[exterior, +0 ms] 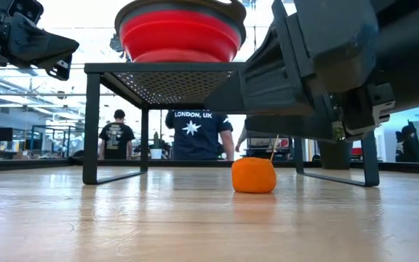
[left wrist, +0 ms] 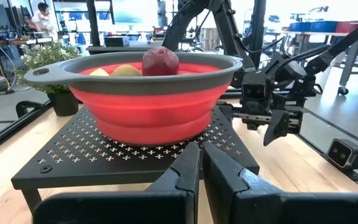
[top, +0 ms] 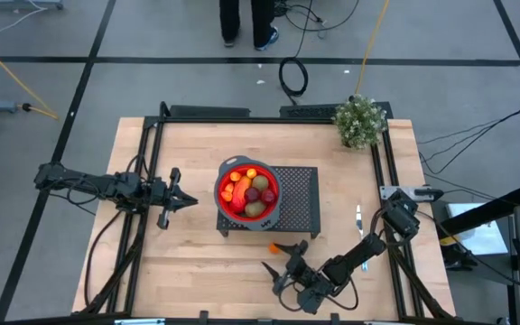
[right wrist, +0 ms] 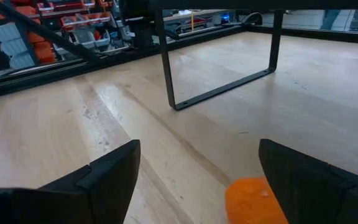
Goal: Pick & Place Fruit
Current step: Put the tangerine into the red colander on the shelf
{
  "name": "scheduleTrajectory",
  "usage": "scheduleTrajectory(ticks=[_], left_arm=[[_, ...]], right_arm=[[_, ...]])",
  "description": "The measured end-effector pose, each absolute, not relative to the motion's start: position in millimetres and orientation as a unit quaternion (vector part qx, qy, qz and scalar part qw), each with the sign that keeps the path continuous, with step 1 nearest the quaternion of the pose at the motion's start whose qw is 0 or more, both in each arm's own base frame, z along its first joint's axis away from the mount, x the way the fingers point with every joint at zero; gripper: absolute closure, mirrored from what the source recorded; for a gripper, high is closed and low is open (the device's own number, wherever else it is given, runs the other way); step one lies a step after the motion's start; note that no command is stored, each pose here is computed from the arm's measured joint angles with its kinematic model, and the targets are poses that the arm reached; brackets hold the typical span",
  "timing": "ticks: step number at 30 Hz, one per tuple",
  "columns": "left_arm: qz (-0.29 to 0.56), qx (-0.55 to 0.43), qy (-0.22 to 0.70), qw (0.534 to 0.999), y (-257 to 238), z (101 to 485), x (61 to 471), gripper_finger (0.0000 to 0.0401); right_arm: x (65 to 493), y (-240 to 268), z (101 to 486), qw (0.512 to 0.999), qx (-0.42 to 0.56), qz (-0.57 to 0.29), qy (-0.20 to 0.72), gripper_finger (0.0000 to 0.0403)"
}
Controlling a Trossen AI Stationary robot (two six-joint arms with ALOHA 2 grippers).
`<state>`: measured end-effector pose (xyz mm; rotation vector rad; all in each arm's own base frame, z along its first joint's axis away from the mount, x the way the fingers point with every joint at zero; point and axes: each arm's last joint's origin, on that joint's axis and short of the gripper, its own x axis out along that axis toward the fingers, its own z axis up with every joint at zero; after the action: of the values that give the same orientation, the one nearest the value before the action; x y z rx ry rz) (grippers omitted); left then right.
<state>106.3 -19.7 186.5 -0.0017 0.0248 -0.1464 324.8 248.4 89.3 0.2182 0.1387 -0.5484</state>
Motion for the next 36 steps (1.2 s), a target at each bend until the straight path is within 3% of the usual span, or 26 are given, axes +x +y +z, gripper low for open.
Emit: scheduleTrajectory(ticks=[36], left_arm=[[-0.073,0.0,0.012,0.997,-19.7,186.5,106.3,0.0382]], right_arm=[[325.3,248.4,89.8,0.956,0.098,-0.268,0.071,0.0083]])
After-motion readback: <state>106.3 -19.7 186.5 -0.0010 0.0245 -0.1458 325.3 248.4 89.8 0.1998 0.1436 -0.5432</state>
